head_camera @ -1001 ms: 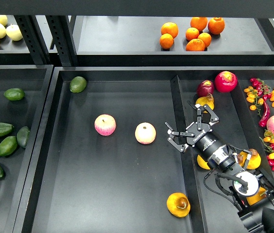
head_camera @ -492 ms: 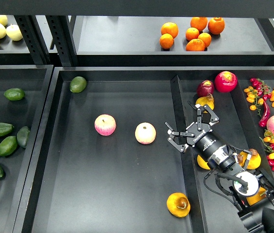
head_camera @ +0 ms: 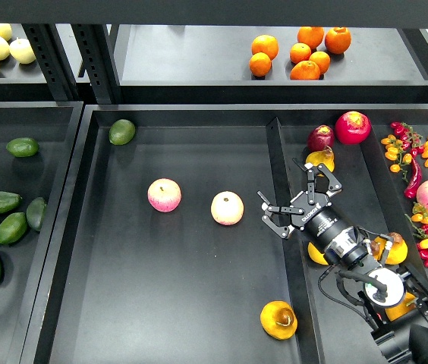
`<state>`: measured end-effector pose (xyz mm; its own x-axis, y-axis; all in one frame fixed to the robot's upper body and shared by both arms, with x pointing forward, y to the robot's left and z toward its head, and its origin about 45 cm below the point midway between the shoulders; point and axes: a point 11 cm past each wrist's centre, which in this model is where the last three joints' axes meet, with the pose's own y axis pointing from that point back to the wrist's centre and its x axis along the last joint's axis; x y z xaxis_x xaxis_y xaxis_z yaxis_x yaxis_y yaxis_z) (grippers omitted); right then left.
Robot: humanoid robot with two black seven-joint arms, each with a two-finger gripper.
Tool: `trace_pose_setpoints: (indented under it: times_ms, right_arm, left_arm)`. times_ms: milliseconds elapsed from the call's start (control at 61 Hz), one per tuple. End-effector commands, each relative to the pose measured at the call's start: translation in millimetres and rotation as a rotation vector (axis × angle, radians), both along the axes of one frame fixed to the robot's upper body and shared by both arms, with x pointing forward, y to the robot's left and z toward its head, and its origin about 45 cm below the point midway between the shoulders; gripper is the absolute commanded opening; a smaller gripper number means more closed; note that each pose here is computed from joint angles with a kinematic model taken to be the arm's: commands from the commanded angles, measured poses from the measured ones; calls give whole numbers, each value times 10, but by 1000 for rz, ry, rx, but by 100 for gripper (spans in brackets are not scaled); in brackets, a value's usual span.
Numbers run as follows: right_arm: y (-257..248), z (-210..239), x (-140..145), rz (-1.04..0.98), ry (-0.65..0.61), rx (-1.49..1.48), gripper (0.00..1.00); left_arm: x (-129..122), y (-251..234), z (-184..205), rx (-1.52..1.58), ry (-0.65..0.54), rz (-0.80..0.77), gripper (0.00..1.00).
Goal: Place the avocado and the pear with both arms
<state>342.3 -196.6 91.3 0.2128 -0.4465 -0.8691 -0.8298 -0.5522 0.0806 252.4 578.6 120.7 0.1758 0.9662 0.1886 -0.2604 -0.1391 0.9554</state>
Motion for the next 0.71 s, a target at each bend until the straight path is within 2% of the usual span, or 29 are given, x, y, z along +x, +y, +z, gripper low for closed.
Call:
trace_pose_setpoints:
  times_ms: [0,213,476,492,689]
  right_arm:
    - [-2,-5,-2,0,2,-1,99]
    - [-1,-6,-3,1,2,-1,99]
    - [12,16,3,3,-5,3,99]
    - [14,21,8,4,-6,2,99]
    - [13,22,8,3,-6,3,99]
  left_arm:
    - [63,-57,19,-27,-28,4,79]
    - [310,-250,140,-154,-152,56,81]
    - [647,-772,131,-364,-278,73,81]
    - [738,-882,142,-414,-316,87,81]
    - [1016,-1249,219,-585,-433,126,82]
